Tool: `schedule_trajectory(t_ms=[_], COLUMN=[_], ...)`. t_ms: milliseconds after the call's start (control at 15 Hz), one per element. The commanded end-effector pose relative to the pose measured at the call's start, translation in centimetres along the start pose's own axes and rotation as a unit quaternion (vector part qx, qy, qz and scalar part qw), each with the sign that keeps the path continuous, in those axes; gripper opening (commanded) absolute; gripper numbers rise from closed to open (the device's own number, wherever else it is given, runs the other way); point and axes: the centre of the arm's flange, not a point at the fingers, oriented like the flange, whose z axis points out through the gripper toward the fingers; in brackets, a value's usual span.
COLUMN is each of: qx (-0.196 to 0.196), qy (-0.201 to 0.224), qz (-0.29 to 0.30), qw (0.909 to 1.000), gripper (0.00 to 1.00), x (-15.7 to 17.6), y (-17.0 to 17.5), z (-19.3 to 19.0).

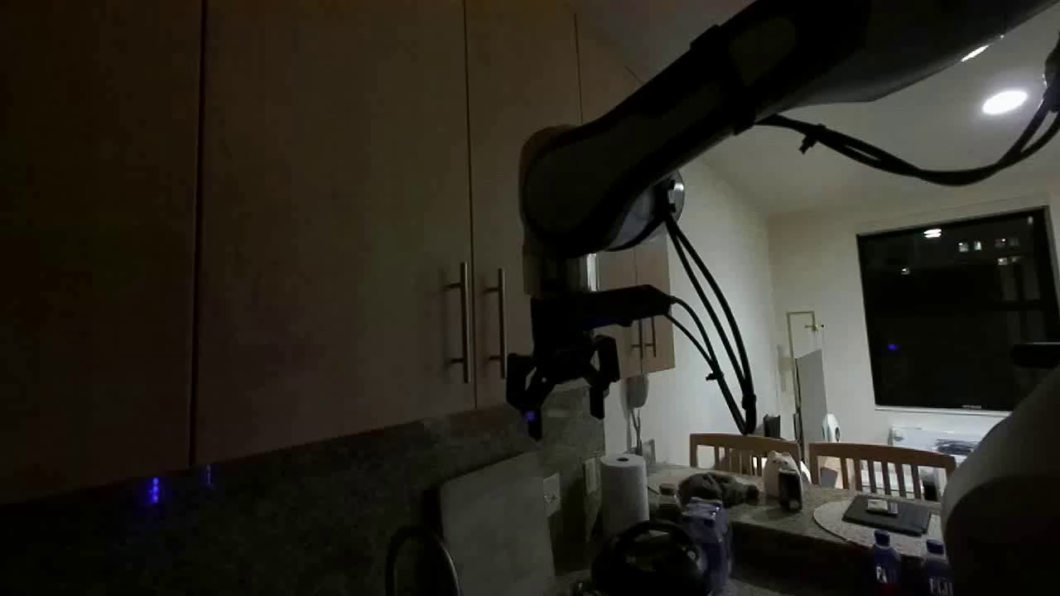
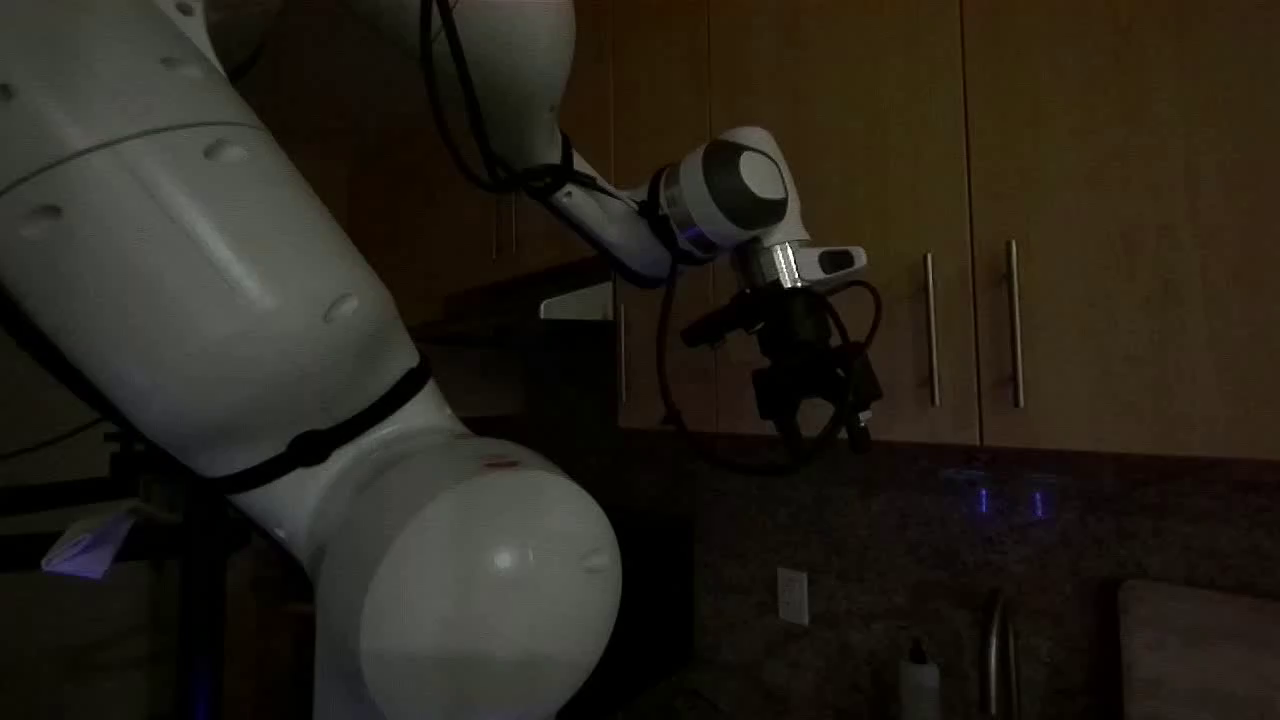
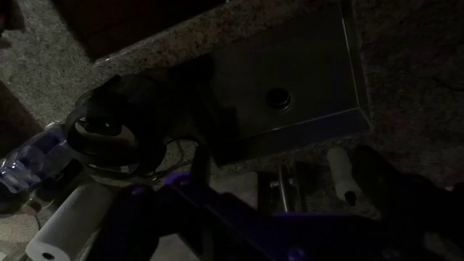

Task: Open the right door of the cabinet above the sink

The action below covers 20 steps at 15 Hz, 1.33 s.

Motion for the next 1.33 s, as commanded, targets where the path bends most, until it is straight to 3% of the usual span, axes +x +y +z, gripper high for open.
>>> schedule_trajectory(t_ms=[0, 1267], qx=[0.000, -0.008], qy=[0.000, 0.008], qz=[0.000, 0.002], qw=[1.0000, 0.9999], gripper=[1.00, 1.00], x=[0.00, -0.11], y=[0.00, 0.43], z=[0.00, -0.57])
